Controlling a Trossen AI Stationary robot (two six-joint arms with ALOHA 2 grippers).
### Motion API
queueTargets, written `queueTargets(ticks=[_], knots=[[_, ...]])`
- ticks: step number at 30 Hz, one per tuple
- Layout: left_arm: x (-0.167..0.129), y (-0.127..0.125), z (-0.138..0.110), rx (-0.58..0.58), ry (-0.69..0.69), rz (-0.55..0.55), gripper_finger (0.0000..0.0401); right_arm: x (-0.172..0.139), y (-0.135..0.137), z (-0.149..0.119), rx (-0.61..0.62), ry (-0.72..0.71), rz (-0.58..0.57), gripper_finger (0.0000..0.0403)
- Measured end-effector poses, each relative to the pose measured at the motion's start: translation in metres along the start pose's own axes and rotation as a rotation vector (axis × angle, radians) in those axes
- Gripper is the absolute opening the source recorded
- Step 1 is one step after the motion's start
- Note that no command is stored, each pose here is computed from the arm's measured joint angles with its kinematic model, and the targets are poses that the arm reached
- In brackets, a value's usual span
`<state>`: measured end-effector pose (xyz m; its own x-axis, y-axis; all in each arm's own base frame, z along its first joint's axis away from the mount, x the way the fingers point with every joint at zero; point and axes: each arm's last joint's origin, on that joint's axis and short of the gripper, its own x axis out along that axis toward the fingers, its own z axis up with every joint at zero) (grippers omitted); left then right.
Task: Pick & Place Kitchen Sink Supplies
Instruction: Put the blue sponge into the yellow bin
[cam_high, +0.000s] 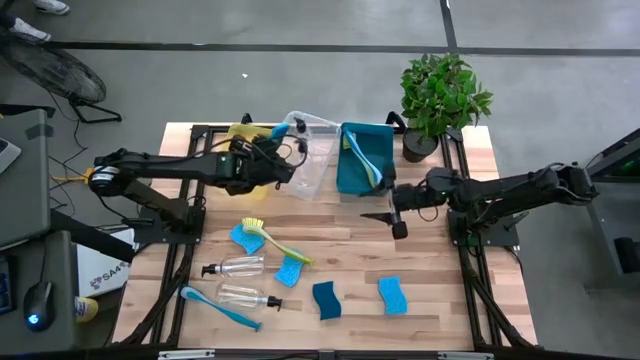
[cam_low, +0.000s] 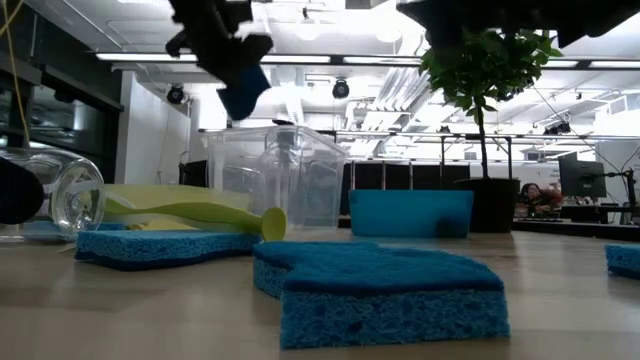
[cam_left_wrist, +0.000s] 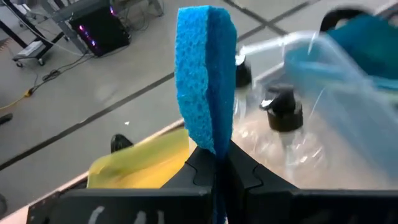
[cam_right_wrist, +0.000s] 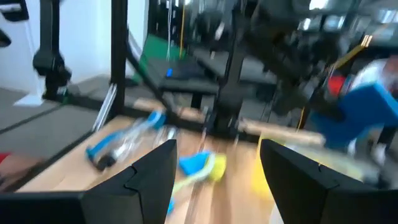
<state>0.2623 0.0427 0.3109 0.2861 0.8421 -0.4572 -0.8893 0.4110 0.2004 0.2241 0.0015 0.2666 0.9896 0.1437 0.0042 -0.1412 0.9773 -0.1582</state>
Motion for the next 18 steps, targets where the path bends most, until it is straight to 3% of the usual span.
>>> queueTargets(ticks=[3, 10, 14, 18], knots=[[-0.011, 0.001, 0.016, 0.007, -0.024, -0.026, 0.0001, -0.001, -0.002, 0.012, -0.073, -0.118, -0.026, 0.0224], [-0.039, -0.003, 0.040, 0.017, -0.073, -0.135, 0.0001, -0.008, -0.009, 0.037, -0.159, -0.363, -0.217, 0.0224], [-0.050, 0.000, 0.043, 0.068, -0.077, -0.127, 0.0001, -0.010, -0.010, 0.039, -0.210, -0.372, -0.284, 0.0224], [-0.056, 0.015, 0.041, 0.091, -0.030, -0.038, 0.0001, -0.009, -0.011, 0.037, -0.187, -0.332, -0.325, 0.0224]])
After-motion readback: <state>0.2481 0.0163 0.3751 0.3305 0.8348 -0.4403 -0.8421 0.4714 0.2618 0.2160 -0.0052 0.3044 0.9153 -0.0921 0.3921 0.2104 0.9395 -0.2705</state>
